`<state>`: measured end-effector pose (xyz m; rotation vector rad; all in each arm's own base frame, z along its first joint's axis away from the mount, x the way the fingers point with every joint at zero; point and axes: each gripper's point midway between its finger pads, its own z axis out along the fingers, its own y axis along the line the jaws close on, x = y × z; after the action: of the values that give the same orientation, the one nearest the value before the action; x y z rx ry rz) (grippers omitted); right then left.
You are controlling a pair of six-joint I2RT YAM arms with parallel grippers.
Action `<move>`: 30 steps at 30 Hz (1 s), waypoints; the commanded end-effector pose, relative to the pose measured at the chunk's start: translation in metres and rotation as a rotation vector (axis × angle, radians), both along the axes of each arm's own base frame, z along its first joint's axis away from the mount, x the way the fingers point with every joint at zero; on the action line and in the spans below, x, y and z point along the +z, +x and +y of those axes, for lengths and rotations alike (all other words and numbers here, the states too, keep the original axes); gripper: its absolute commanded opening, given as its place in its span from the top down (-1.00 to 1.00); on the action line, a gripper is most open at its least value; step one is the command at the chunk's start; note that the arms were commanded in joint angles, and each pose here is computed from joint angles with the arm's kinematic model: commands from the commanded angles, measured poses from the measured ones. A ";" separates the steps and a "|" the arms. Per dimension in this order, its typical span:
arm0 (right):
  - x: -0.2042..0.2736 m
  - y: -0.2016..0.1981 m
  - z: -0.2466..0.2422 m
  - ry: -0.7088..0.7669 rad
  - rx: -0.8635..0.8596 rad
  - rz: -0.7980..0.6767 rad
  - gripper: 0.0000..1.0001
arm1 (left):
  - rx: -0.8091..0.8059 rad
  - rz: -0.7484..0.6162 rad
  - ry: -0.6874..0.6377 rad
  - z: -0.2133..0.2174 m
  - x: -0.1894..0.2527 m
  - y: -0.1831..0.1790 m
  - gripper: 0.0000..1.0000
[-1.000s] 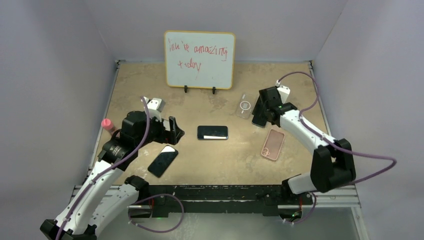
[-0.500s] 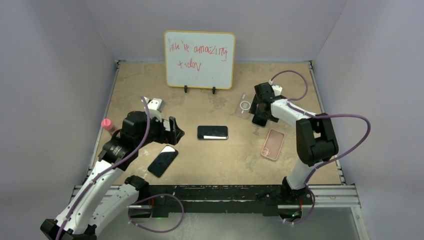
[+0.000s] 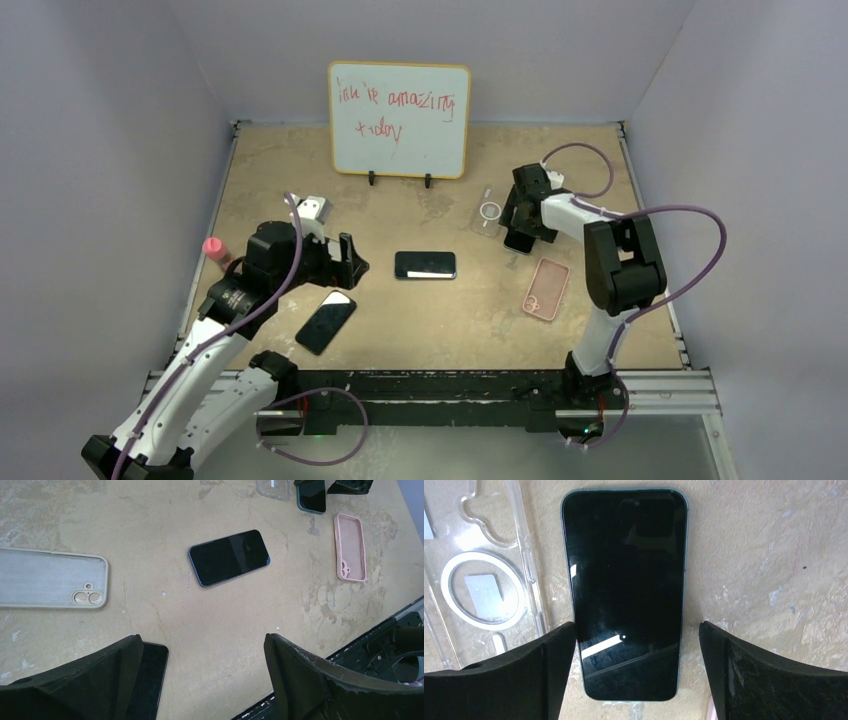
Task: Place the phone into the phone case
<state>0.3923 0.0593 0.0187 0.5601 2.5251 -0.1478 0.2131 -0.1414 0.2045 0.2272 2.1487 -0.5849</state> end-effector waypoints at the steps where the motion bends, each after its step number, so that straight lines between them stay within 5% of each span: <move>1: 0.001 0.011 -0.003 0.003 0.017 -0.009 -0.84 | 0.016 -0.033 -0.012 0.000 0.005 0.008 -0.91; 8: -0.012 0.004 -0.002 0.013 0.048 0.037 -0.69 | -0.055 0.021 -0.057 -0.026 0.000 0.024 -0.81; 15: -0.013 -0.012 -0.002 0.079 0.066 0.029 -0.42 | -0.069 0.025 -0.121 -0.072 -0.003 0.073 -0.73; 30: 0.000 -0.031 0.003 0.143 0.048 0.022 -0.25 | 0.031 -0.099 -0.112 -0.195 -0.019 0.181 -0.35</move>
<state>0.3876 0.0619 0.0214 0.5146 2.5142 0.0323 0.3536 -0.3057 0.1551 0.2612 2.1781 -0.6407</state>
